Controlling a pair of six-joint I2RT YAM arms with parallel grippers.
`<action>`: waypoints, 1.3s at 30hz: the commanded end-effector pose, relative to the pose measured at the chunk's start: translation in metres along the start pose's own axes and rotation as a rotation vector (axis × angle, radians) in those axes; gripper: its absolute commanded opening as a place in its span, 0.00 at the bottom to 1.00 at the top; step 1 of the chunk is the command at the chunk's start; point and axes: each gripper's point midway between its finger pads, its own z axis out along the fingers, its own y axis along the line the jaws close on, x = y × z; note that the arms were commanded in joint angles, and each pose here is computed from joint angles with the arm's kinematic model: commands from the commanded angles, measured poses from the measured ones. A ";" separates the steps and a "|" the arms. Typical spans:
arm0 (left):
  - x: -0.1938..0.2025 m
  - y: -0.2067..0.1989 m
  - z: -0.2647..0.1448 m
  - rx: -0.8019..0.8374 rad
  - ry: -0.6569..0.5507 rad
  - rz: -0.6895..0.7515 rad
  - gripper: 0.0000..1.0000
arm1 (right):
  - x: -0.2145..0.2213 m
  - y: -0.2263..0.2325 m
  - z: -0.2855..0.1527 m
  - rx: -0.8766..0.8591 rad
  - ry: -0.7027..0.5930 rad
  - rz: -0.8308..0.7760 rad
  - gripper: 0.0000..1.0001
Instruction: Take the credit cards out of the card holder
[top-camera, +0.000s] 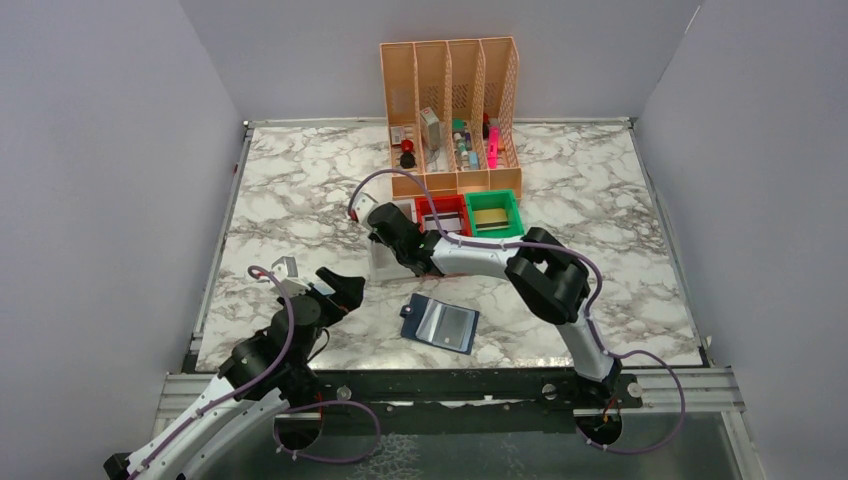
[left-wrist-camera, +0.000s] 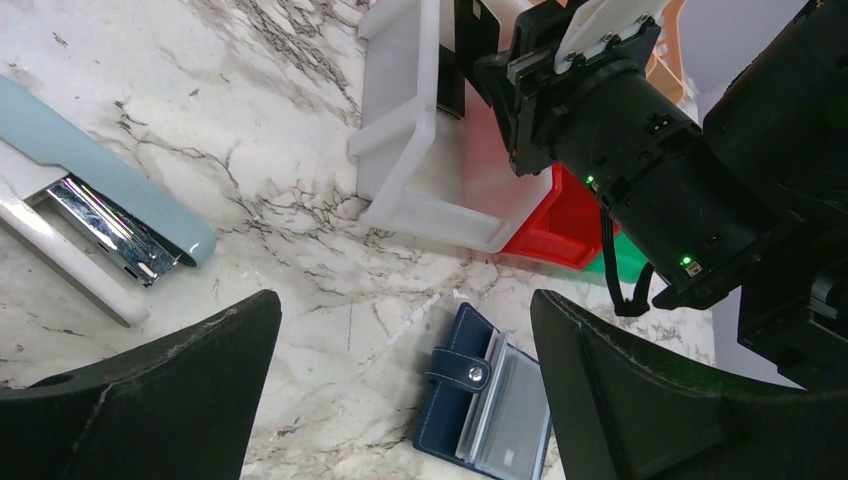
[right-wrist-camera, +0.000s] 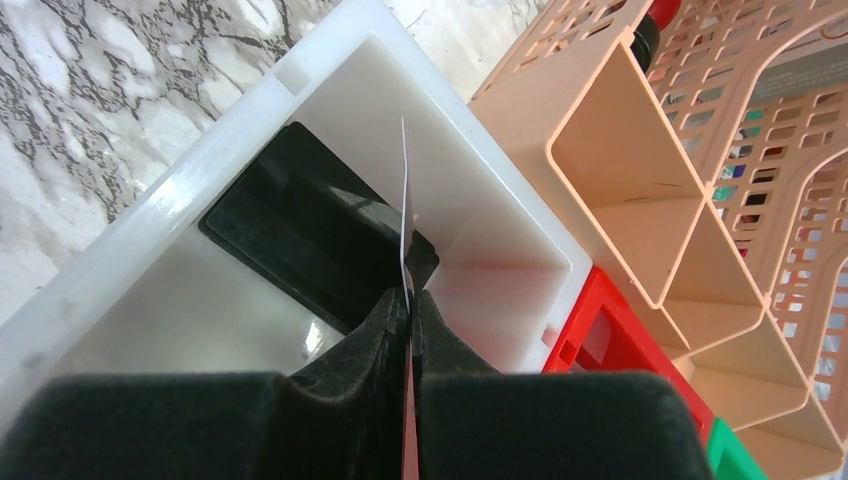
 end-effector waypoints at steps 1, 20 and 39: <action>0.002 0.006 0.001 -0.016 -0.004 0.001 0.99 | 0.002 -0.002 0.008 0.030 0.007 -0.039 0.13; 0.003 0.005 0.001 -0.011 0.000 0.001 0.99 | 0.002 0.008 0.009 -0.017 -0.004 -0.026 0.42; 0.003 0.003 0.000 -0.002 0.008 0.006 0.99 | 0.002 0.016 0.012 -0.050 0.007 0.017 0.52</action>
